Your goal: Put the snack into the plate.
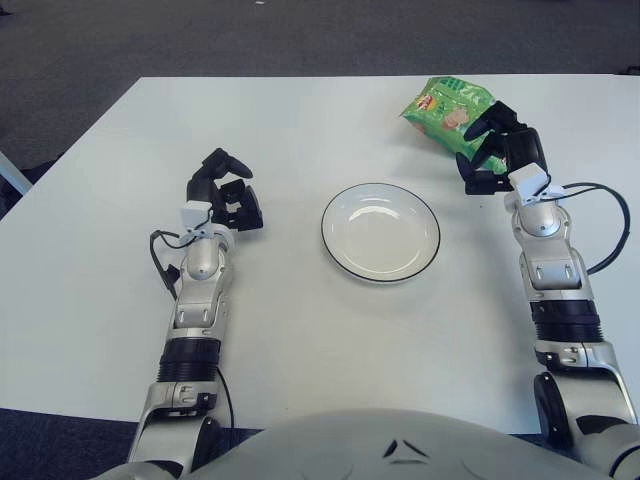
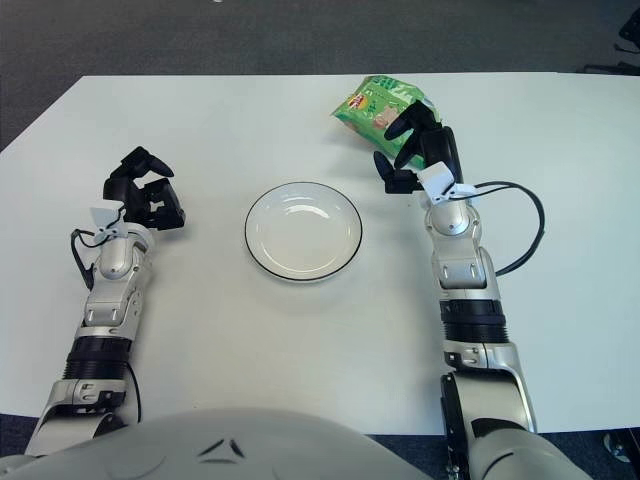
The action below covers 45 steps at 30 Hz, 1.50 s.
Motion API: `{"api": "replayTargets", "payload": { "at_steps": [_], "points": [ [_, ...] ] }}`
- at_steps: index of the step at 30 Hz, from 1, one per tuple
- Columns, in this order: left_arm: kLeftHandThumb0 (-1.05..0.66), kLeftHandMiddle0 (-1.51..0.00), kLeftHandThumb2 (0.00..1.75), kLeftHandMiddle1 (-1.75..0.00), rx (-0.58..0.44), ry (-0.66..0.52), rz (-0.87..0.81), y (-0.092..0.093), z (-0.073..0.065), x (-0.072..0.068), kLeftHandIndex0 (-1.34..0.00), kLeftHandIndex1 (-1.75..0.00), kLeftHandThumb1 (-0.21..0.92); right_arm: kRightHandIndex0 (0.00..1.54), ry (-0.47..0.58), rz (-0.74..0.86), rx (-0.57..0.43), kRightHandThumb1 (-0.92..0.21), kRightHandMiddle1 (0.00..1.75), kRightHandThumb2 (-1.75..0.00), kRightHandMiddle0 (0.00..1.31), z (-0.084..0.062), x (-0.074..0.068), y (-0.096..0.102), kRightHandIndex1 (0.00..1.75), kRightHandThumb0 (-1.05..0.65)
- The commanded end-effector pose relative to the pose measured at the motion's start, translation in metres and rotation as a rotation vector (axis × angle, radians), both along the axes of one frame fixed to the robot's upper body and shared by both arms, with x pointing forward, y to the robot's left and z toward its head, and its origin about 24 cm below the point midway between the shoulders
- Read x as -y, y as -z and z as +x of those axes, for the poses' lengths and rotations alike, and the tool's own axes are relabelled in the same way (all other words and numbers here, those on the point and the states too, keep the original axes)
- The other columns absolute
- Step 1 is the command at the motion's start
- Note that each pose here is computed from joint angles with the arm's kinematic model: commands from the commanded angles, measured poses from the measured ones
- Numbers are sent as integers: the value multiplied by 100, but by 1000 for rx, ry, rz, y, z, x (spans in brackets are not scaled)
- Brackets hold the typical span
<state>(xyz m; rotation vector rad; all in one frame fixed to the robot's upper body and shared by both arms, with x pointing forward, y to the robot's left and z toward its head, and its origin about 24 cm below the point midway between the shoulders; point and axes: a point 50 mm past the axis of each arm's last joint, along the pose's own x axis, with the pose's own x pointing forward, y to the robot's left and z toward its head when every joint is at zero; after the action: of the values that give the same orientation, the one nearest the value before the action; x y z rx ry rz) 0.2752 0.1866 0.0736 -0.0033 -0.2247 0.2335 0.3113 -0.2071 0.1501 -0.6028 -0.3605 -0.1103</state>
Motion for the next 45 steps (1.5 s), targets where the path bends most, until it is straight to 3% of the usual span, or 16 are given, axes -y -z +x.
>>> {"api": "replayTargets", "payload": {
  "at_steps": [1,10,18,22,24,29,38,45],
  "points": [
    [-60,-130,165,-175,-181,-32,-78,49,-24,8,-85,-175,4,64,4,-69,27,-37,175,-124,33,3,-1,-5,163,-1],
    [-60,-131,166,-175,-191,-35,-75,49,-22,9,-85,-175,4,58,58,-248,98,-48,175,-107,31,11,2,-15,154,-1],
    [-61,-132,166,-175,-195,-15,-68,51,-21,8,-85,-175,4,34,100,-406,167,-77,175,-69,19,23,7,-22,156,-1],
    [-60,-132,166,-175,-190,-3,-66,51,-21,8,-85,-175,4,15,123,-478,195,-88,175,-56,20,28,9,-25,155,-28],
    [-60,-132,166,-175,-187,0,-66,51,-21,8,-85,-175,4,12,128,-507,211,-83,163,-65,10,31,9,-27,150,-48],
    [-60,-131,166,-175,-183,-6,-71,51,-21,8,-85,-175,4,2,121,-558,249,-76,127,-74,1,38,9,-33,125,-72],
    [-60,-130,166,-175,-186,-13,-72,52,-22,7,-85,-175,4,0,68,-652,281,-81,111,-67,0,50,8,-40,106,-83],
    [-61,-130,166,-175,-191,-19,-58,52,-23,7,-85,-175,4,0,69,-755,255,-90,95,-54,0,62,7,-43,74,-88]
  ]
}}
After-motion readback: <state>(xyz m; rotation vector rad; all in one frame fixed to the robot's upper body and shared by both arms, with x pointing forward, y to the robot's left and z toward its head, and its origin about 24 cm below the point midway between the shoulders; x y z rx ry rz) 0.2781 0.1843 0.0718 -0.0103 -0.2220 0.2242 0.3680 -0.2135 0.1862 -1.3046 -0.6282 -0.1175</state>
